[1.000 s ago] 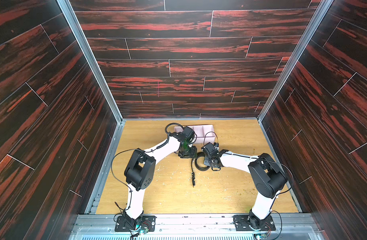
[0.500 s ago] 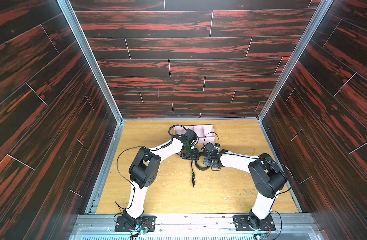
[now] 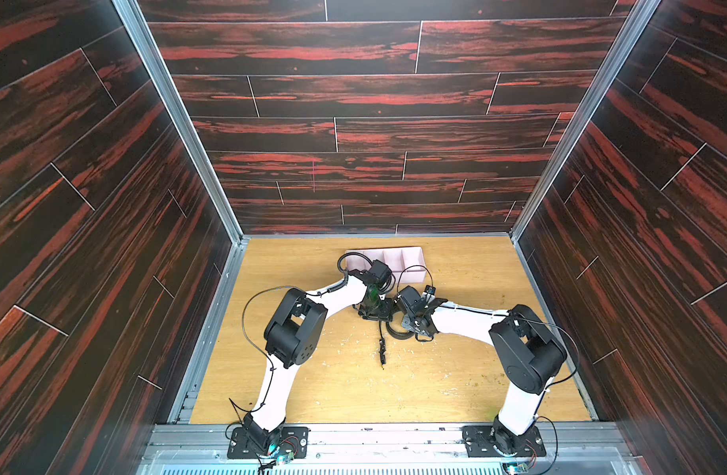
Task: Place the belts into the storage roll
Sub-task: Roll the belt at the center of the board.
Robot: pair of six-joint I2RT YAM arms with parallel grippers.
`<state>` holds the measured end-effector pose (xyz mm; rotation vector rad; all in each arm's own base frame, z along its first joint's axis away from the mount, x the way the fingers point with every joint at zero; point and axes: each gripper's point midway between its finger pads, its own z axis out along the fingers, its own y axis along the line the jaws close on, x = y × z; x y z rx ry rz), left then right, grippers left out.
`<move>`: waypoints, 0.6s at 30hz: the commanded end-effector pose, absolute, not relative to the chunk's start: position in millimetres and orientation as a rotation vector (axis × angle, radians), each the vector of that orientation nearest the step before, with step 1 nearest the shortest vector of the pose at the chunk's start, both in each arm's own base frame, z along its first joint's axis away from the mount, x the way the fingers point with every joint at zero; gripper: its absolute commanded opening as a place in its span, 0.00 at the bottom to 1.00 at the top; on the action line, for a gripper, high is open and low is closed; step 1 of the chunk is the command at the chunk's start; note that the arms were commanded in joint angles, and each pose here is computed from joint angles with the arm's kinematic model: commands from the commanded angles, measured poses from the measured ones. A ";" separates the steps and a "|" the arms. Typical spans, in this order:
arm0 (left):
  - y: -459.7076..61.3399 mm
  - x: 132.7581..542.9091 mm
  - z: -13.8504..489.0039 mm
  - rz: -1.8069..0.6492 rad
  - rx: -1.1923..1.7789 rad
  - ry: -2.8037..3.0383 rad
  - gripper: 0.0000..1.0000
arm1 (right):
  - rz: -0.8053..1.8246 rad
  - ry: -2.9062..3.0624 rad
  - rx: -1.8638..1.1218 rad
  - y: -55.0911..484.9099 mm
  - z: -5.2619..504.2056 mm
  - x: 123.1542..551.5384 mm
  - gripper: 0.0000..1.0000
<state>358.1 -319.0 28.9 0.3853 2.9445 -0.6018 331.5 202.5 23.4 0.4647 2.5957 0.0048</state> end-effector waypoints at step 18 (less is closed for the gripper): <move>-301.7 343.5 18.6 -0.334 0.215 3.105 0.23 | 0.034 2.614 0.411 216.2 23.5 337.9 0.03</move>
